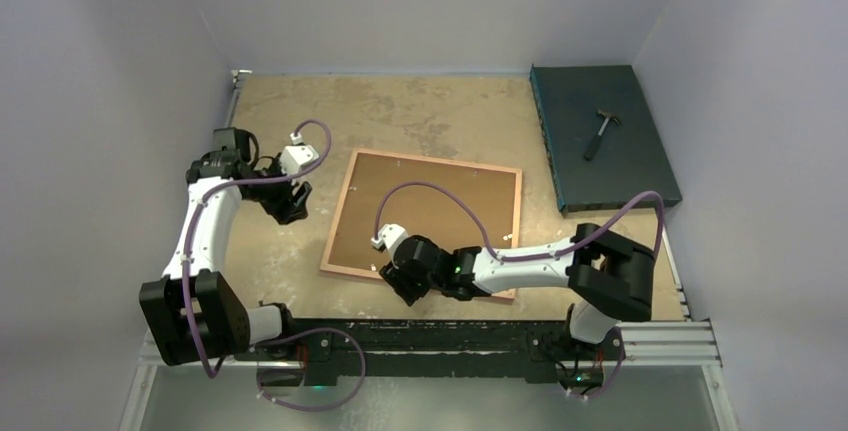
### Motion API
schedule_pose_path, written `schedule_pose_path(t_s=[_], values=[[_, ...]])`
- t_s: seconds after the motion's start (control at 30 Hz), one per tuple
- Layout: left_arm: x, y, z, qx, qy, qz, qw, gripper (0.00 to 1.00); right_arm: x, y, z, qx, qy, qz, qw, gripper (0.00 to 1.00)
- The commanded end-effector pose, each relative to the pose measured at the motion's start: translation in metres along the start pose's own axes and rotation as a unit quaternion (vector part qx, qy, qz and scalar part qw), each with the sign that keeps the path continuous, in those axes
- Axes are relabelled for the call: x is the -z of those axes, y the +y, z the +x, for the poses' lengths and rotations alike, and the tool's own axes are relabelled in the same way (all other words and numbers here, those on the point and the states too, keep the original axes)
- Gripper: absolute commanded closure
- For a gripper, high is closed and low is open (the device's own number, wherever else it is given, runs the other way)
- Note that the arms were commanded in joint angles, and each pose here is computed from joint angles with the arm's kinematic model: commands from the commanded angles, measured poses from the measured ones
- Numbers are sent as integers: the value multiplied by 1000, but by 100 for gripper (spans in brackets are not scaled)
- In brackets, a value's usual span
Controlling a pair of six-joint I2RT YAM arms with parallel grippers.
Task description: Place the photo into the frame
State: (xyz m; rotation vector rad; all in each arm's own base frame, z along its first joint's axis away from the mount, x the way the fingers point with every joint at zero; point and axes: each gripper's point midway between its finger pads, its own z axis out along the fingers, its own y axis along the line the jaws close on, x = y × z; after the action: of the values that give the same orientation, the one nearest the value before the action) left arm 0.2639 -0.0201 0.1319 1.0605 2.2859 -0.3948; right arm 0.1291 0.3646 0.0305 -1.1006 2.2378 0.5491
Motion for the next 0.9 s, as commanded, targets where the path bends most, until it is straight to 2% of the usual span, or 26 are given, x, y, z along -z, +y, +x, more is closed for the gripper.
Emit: schedule_pose_path(t_s=[0.0,0.23,0.4,0.6,0.73,0.87], values=[[3,5,-16,-18,-37,-17,999,41,0,-3,-12,8,-22,28,999,46],[0,7,-12,-28,-34,-21,999,41,-4,-9,-8,19,-20,68,997,67],[-3,-9,-6,-105,-49,1,993,41,-6,-10,-17,21,-26,78,996,82],[-4,-46,5,-267,-80,24,960,39,-2,2,-47,19,-51,62,997,90],[-11,-65,26,-346,-73,43,934,38,-1,8,-67,25,-68,55,996,95],[-18,-71,39,-429,-66,25,901,38,-5,13,-79,25,-74,46,996,100]])
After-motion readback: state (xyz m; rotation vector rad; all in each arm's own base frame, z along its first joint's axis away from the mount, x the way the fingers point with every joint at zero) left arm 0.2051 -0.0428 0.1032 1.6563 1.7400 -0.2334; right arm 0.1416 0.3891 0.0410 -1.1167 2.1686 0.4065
